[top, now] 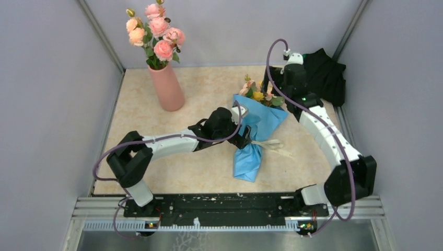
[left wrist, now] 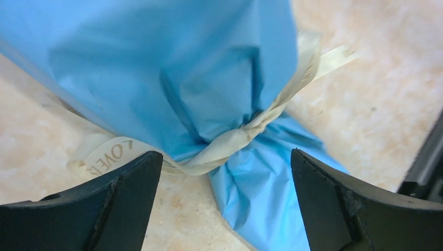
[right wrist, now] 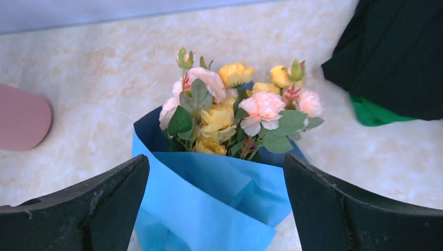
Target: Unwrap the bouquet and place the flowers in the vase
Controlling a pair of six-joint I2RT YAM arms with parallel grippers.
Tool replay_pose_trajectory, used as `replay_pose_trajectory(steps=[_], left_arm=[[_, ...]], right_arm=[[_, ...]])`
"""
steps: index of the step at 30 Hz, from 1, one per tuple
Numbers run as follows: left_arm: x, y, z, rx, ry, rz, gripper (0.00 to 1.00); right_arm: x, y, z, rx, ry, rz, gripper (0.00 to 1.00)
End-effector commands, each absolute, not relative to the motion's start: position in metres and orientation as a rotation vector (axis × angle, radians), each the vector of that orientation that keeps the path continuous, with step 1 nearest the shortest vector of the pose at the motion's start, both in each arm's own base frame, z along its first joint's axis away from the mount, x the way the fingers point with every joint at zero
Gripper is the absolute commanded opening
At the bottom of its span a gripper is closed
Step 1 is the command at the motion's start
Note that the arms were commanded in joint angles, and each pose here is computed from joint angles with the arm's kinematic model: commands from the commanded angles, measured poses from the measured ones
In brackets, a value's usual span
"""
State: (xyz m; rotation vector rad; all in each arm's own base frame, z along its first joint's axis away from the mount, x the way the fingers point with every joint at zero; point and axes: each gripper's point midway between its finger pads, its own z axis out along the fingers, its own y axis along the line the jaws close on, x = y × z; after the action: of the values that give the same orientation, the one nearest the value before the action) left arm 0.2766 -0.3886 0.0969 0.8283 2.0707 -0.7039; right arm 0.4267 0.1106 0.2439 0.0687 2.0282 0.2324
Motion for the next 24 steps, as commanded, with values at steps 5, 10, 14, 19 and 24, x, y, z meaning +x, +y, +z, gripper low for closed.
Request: replay_pose_trajectory(steps=[5, 10, 14, 19, 24], left_arm=[[0.273, -0.382, 0.157, 0.705, 1.894, -1.015, 0.99], [0.288, -0.363, 0.153, 0.683, 1.915, -0.92, 0.99], [0.296, -0.368, 0.168, 0.693, 1.864, -0.92, 0.95], [0.312, -0.394, 0.165, 0.72, 1.899, -0.951, 0.99], [0.322, -0.4, 0.141, 0.695, 1.94, -0.939, 0.99]], right_arm=[[0.353, 0.1, 0.28, 0.025, 1.939, -0.127, 0.99], [0.321, 0.108, 0.237, 0.175, 1.961, 0.132, 0.98], [0.309, 0.109, 0.207, 0.176, 2.007, 0.17, 0.94], [0.313, 0.112, 0.169, 0.154, 2.124, 0.103, 0.94], [0.325, 0.141, 0.135, 0.124, 2.198, 0.236, 0.94]])
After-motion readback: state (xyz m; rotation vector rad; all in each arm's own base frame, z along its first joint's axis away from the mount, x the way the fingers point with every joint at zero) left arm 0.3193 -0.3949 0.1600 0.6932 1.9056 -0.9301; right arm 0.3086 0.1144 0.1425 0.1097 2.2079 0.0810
